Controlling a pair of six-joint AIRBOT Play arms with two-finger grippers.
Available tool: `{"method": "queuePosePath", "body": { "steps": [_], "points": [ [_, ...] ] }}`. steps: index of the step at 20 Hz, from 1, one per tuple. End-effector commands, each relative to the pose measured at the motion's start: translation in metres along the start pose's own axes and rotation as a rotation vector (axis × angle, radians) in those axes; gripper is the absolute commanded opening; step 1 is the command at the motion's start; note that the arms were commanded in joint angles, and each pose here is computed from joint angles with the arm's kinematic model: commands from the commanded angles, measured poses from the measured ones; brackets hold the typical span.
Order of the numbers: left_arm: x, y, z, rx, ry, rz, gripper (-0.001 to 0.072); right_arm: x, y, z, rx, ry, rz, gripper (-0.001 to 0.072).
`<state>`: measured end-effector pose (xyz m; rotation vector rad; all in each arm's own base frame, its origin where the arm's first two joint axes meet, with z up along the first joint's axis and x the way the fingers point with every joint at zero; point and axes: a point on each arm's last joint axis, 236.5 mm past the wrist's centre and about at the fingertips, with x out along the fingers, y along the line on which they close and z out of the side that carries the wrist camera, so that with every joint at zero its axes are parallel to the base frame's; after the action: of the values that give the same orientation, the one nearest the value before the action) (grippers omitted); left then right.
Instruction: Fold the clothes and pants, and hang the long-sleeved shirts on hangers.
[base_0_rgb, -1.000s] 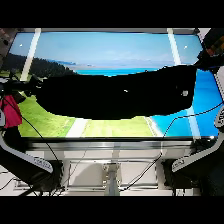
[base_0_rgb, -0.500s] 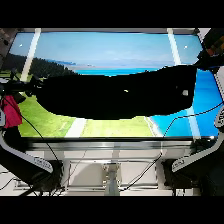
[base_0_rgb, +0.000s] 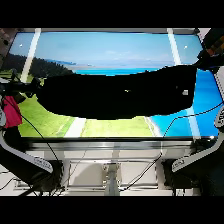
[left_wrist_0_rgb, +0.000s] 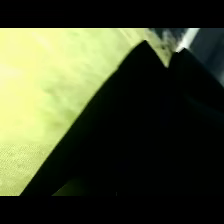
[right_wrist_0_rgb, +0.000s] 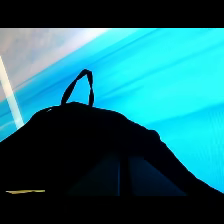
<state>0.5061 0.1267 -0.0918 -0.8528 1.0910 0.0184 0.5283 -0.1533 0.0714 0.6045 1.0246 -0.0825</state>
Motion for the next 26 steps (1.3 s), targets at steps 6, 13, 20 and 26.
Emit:
{"method": "queuePosePath", "body": {
  "steps": [6,13,20,26],
  "points": [
    [-0.066,-0.074,0.006,0.188,-0.072,-0.121,0.0003,-0.001,0.003,0.001,0.01,-0.005,0.012,0.0013],
    [-0.148,-0.135,0.013,0.317,-0.231,-0.145,0.0003,-0.028,0.018,0.011,0.01,-0.068,0.024,0.0013],
    [-0.223,-0.181,0.006,0.418,-0.381,-0.157,0.0003,-0.09,0.048,0.004,0.001,-0.118,0.04,0.0013],
    [-0.235,-0.16,0.023,0.382,-0.456,-0.042,0.0003,-0.117,0.025,0.013,0.016,-0.19,-0.079,0.0013]
  ]
}}
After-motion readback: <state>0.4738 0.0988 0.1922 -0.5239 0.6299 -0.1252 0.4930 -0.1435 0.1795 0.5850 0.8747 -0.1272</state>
